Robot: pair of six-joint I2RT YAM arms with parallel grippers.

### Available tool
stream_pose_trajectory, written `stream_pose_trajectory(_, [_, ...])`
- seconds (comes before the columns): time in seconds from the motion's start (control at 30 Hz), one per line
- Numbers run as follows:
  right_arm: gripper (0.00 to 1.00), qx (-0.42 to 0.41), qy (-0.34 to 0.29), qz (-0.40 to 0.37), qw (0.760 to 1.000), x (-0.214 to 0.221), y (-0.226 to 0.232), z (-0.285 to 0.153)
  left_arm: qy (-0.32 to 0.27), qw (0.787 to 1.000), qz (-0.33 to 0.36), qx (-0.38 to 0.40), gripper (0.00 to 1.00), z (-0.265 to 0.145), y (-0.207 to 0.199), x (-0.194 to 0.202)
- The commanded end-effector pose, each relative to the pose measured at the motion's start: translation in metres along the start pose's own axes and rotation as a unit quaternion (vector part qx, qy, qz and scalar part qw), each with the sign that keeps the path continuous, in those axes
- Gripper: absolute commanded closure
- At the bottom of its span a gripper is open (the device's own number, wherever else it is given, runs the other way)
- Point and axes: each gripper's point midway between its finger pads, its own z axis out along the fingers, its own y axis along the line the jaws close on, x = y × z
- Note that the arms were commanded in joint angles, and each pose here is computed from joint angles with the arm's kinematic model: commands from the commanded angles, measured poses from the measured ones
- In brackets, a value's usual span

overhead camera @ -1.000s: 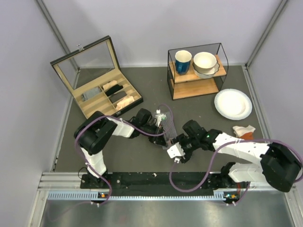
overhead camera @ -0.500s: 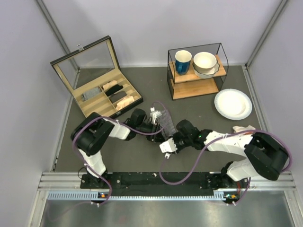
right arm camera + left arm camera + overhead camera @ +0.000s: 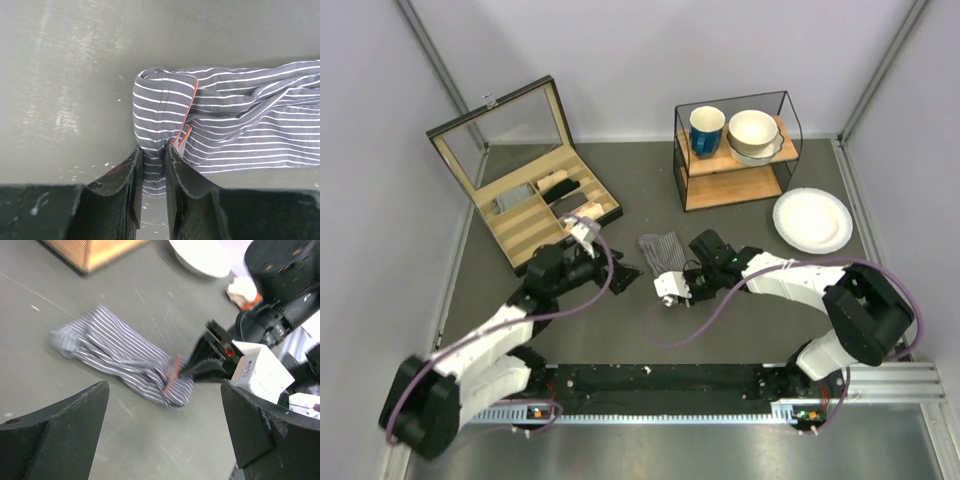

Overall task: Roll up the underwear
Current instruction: Roll the underwear to the center of the board.

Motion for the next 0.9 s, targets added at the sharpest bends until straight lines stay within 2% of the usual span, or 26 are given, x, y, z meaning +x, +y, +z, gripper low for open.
stream_pose_trajectory(0.0, [0.9,-0.158,-0.026,0.116,0.98,-0.007,0.06,-0.014,-0.09,0.988,0.032,-0.124,0.01,-0.031,0.034,-0.018])
stream_pose_trajectory(0.03, [0.91,-0.176,-0.033,0.121,0.976,-0.011,0.063,-0.016,-0.136,0.983,0.055,-0.11,0.01,-0.041,0.022,-0.037])
stream_pose_trajectory(0.07, [0.91,-0.218,-0.033,0.149,0.964,-0.014,0.079,-0.024,-0.147,0.983,0.074,-0.081,0.01,-0.045,0.009,-0.038])
stream_pose_trajectory(0.1, [0.91,-0.231,-0.036,0.16,0.959,-0.018,0.075,-0.025,-0.15,0.982,0.092,-0.065,0.01,-0.048,0.005,-0.028])
stream_pose_trajectory(0.13, [0.92,-0.251,-0.035,0.17,0.952,-0.019,0.08,-0.028,-0.195,0.973,0.122,-0.03,0.02,-0.057,-0.015,-0.045])
stream_pose_trajectory(0.17, [0.92,-0.28,-0.027,0.189,0.941,-0.019,0.089,-0.035,-0.195,0.971,0.139,0.006,0.03,-0.06,-0.028,-0.04])
stream_pose_trajectory(0.3, [0.93,-0.357,-0.025,0.25,0.9,-0.023,0.099,-0.036,-0.218,0.957,0.189,0.044,0.1,-0.071,-0.051,-0.038])
stream_pose_trajectory(0.43, [0.93,-0.377,-0.011,0.314,0.871,-0.013,0.097,-0.031,-0.262,0.929,0.246,0.085,0.13,-0.087,-0.083,-0.047])
stream_pose_trajectory(0.5, [0.93,-0.381,-0.017,0.339,0.86,-0.013,0.091,-0.032,-0.262,0.917,0.279,0.112,0.15,-0.087,-0.1,-0.042])
stream_pose_trajectory(0.6, [0.93,-0.391,-0.021,0.377,0.84,-0.006,0.087,-0.029,-0.218,0.91,0.32,0.149,0.18,-0.073,-0.119,-0.019])
stream_pose_trajectory(0.63, [0.93,-0.395,-0.02,0.386,0.833,-0.004,0.087,-0.031,-0.185,0.918,0.322,0.14,0.19,-0.061,-0.114,-0.007])
stream_pose_trajectory(0.67, [0.93,-0.401,-0.016,0.394,0.827,0.0,0.089,-0.028,-0.166,0.915,0.33,0.162,0.19,-0.056,-0.13,0.0])
stream_pose_trajectory(0.7, [0.92,-0.402,-0.014,0.396,0.825,0.002,0.088,-0.028,-0.141,0.909,0.359,0.158,0.18,-0.049,-0.129,0.011])
stream_pose_trajectory(0.73, [0.92,-0.405,-0.011,0.399,0.823,0.003,0.09,-0.027,-0.101,0.913,0.37,0.142,0.18,-0.035,-0.12,0.027])
stream_pose_trajectory(0.8, [0.92,-0.406,-0.01,0.401,0.821,0.004,0.09,-0.026,-0.073,0.9,0.403,0.15,0.17,-0.024,-0.13,0.039])
stream_pose_trajectory(0.83, [0.91,-0.406,-0.009,0.401,0.821,0.004,0.09,-0.026,-0.029,0.9,0.411,0.144,0.17,-0.012,-0.121,0.059])
stream_pose_trajectory(0.87, [0.91,-0.406,-0.009,0.401,0.821,0.005,0.089,-0.026,-0.022,0.898,0.419,0.136,0.17,-0.005,-0.124,0.056])
